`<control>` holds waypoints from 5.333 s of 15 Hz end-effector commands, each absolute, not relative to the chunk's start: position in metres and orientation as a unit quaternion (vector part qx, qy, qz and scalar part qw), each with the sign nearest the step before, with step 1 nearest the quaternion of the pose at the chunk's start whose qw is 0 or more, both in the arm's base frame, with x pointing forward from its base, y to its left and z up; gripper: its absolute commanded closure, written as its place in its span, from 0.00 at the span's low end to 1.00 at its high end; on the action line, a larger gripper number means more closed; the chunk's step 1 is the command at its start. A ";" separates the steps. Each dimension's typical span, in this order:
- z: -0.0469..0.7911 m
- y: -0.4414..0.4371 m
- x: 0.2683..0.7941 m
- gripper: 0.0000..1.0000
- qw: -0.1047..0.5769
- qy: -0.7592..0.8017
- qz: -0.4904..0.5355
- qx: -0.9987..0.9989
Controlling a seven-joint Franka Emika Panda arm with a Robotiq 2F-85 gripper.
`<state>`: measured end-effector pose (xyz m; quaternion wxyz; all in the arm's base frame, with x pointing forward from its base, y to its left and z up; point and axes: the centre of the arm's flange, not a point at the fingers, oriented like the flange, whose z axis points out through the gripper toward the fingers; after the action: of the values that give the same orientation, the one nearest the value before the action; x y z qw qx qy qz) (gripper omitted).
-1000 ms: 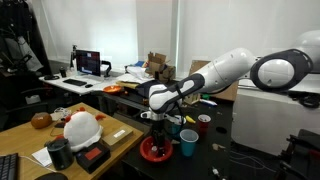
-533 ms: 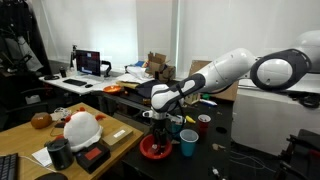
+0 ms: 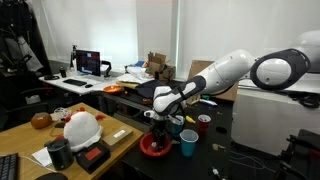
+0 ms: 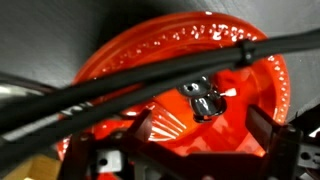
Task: Pick up the contents in the orange bowl and put them in the blue cup
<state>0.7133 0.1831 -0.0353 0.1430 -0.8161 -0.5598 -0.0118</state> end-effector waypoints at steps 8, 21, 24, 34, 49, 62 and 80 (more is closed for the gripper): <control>-0.028 0.175 0.701 0.00 0.159 -0.562 -0.015 -0.812; -0.032 0.172 0.687 0.62 0.177 -0.597 0.018 -0.782; -0.034 0.169 0.686 0.84 0.181 -0.600 0.020 -0.779; 0.000 0.176 0.704 0.87 0.184 -0.568 0.019 -0.802; 0.081 0.180 0.720 0.87 0.179 -0.421 0.038 -0.888; 0.130 0.113 0.713 0.87 0.157 -0.292 0.096 -0.939; 0.114 0.056 0.658 0.87 0.203 -0.231 0.163 -0.938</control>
<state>0.6840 0.0572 0.1112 0.1891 -0.9384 -0.2447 0.1542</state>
